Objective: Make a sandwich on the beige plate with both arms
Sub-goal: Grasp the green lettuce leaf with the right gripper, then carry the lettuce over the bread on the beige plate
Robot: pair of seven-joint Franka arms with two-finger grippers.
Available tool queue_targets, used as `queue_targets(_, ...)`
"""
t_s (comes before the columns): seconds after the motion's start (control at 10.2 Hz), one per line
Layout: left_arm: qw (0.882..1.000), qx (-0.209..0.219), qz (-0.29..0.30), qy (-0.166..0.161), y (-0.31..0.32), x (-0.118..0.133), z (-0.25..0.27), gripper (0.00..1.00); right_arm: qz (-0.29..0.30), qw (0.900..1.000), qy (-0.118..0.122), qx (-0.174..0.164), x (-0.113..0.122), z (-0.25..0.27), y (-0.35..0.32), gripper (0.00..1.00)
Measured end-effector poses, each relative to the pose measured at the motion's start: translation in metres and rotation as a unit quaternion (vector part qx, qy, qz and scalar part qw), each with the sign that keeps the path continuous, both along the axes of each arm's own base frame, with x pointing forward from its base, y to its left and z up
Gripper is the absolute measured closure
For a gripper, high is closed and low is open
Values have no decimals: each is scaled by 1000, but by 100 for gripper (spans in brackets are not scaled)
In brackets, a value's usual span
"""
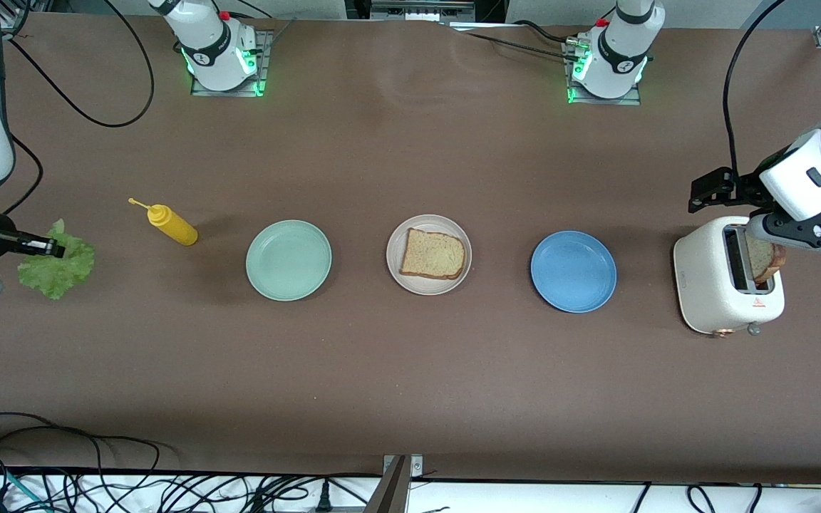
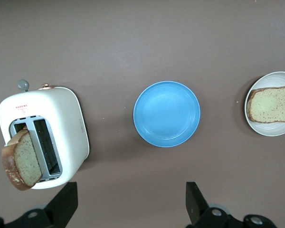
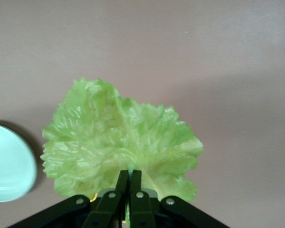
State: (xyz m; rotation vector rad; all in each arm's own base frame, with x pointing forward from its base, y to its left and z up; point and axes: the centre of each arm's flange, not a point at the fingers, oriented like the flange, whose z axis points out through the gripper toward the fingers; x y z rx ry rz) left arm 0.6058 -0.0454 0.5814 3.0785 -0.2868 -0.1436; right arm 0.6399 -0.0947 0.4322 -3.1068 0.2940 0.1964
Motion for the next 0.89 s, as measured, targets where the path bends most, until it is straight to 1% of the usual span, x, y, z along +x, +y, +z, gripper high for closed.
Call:
queue_targets(0.2,1000,0,0,0,0,0,0,0,-56,998,7,9,7,17,58,95)
queue_targets(0.49,1000,0,1,1,1,0,0,0,-148,988,18,40,7,23,163,95)
queue_targets(0.69,1000,0,1,1,1,0,0,0,-202,978,12,49,7,17,222,95)
queue_targets(0.89,1000,0,1,1,1,0,-1,0,-249,967,-2,58,7,5,279,95)
